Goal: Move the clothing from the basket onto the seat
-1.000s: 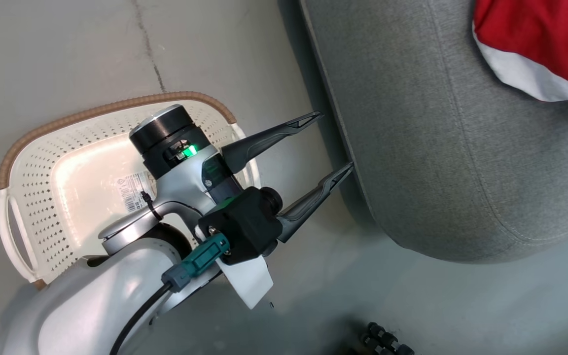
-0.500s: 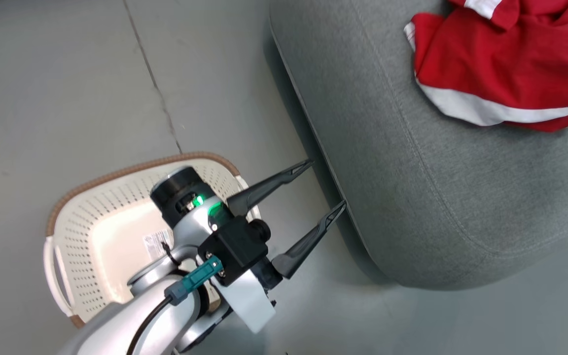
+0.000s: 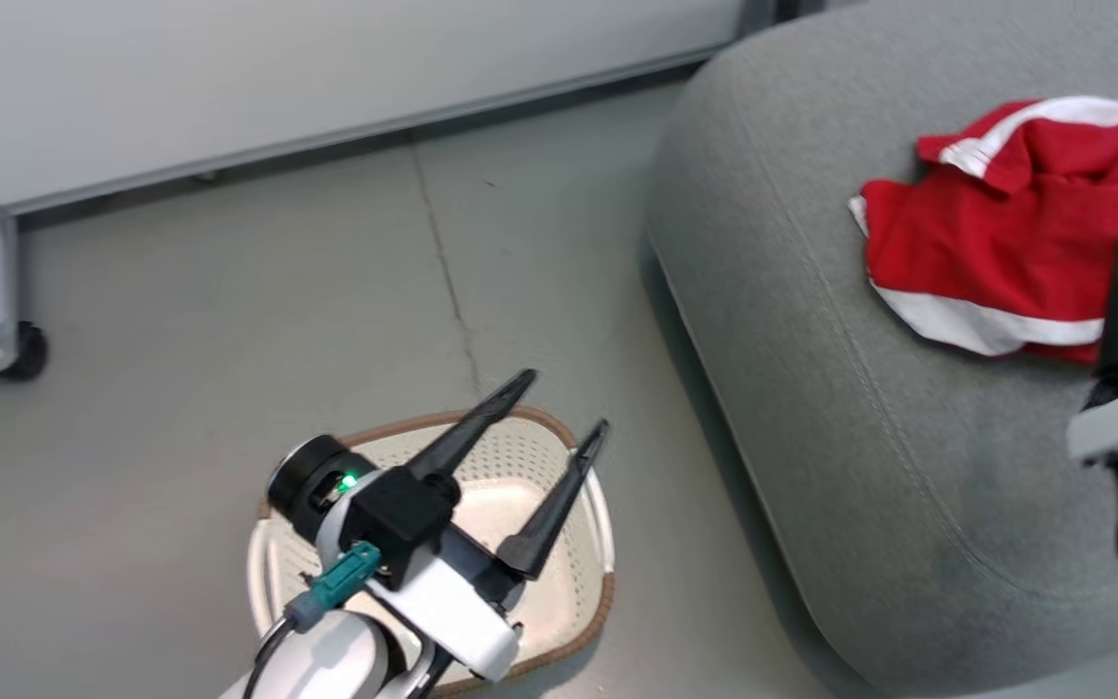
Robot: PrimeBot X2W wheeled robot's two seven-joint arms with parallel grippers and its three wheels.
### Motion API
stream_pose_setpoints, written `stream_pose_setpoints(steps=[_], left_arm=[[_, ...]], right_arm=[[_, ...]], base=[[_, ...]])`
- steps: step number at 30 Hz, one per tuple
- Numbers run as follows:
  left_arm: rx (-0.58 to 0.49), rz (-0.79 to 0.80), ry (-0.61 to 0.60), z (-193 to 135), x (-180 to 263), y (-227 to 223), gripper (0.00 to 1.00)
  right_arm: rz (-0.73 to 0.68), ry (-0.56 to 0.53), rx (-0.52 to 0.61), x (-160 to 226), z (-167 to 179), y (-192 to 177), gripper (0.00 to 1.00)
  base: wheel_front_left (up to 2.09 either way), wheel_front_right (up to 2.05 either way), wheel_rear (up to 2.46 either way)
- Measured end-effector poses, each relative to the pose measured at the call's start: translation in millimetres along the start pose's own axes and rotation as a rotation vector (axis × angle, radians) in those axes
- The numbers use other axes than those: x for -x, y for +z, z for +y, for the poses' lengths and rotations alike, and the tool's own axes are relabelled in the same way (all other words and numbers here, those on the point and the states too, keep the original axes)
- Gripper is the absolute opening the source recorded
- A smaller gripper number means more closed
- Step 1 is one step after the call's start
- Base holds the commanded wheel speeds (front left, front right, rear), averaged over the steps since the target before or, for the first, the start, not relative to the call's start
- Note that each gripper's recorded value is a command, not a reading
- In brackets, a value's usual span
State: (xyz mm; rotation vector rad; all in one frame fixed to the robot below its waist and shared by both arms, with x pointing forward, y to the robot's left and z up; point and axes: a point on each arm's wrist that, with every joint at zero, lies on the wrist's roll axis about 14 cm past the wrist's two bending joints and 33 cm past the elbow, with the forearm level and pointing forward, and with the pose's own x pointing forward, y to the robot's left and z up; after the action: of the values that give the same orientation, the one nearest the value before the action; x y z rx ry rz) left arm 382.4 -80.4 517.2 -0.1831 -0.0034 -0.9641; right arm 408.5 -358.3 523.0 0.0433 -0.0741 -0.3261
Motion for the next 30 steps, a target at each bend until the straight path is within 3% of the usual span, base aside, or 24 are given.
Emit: stream_pose_setpoints(steps=[6,13,23,30], left_arm=[[-0.024,-0.039,0.218,36.0,35.1,17.5,1.0],[-0.064,-0.105,0.442,76.0,79.0,40.0,1.0],[-0.066,-0.127,0.711,123.8,149.0,47.5,1.0],[-0.078,-0.171,0.851,135.3,196.5,57.8,1.0]], right_arm=[[-0.007,0.165,-0.037,19.9,75.7,1.5,1.0],[-0.017,0.299,-0.054,42.3,133.4,12.6,1.0],[0.016,0.368,-0.059,65.5,156.0,8.8,1.0],[0.029,0.388,-0.046,77.6,159.9,7.8,1.0]], base=[[0.0,0.0,0.0],[0.0,0.0,0.0],[0.0,0.0,0.0],[0.0,0.0,0.0]])
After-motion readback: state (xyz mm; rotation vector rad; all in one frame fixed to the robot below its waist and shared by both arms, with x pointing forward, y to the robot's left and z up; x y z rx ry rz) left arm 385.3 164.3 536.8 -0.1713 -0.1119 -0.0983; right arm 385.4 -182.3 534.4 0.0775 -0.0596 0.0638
